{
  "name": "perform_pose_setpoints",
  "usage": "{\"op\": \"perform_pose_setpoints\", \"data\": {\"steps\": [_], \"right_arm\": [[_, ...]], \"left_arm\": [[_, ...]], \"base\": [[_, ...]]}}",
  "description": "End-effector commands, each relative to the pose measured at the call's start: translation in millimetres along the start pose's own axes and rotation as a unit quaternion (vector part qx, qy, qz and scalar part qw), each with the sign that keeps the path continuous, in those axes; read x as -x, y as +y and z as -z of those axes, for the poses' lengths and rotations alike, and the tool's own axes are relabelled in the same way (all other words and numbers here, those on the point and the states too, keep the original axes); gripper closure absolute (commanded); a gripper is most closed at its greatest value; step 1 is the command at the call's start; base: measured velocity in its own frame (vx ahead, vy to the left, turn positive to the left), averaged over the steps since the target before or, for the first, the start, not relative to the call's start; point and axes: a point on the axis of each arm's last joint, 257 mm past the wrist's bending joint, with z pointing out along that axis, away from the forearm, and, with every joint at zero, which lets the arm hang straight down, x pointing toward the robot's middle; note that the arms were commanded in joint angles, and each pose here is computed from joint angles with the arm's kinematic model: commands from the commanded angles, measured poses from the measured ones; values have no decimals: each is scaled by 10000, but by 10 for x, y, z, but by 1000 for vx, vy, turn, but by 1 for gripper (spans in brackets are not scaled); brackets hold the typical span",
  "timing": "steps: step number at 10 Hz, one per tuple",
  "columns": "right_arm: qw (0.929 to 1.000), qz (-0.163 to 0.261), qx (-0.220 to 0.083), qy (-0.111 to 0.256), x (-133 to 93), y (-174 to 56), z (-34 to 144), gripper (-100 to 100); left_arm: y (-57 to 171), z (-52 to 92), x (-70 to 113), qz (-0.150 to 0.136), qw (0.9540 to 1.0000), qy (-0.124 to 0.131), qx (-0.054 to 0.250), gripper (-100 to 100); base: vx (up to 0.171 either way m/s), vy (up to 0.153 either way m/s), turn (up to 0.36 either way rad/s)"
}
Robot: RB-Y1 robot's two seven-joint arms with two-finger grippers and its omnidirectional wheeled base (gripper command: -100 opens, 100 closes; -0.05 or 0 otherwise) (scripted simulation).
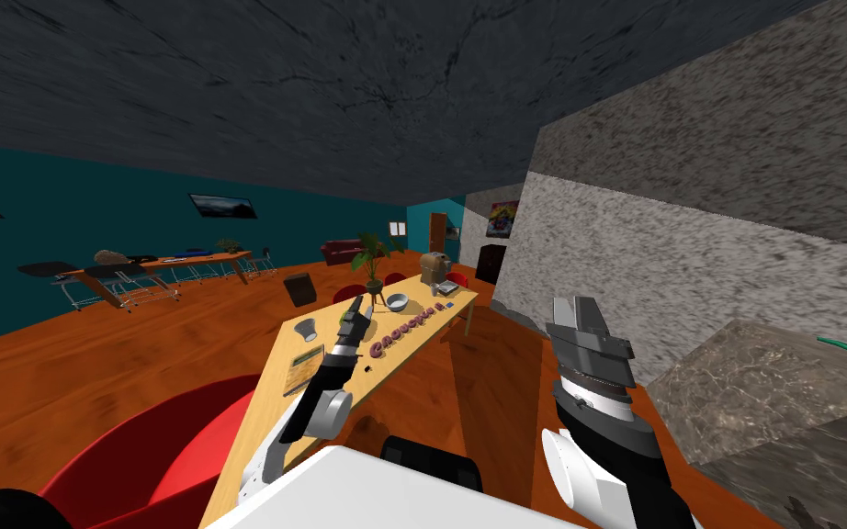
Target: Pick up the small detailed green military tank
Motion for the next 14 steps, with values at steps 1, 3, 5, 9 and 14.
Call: {"op": "perform_pose_setpoints", "data": {"steps": [1, 3, 5, 9, 14], "right_arm": [[10000, 0, 0, 0, 0, 0, 0, 0], [10000, 0, 0, 0, 0, 0, 0, 0], [10000, 0, 0, 0, 0, 0, 0, 0], [10000, 0, 0, 0, 0, 0, 0, 0], [10000, 0, 0, 0, 0, 0, 0, 0]], "left_arm": [[200, -31, 91, 94, 9995, -43, 287, -100], [421, -26, 177, 194, 9979, -106, 603, -100], [621, -15, 268, 311, 9955, -189, 875, -100], [1056, 43, 454, 594, 9864, -411, 1476, -100], [1689, 206, 704, 1117, 9625, -835, 2328, -100]], "base": [[16, -26, 22], [14, -25, 22], [17, -34, 26], [16, -38, 26], [16, -26, 22]]}}
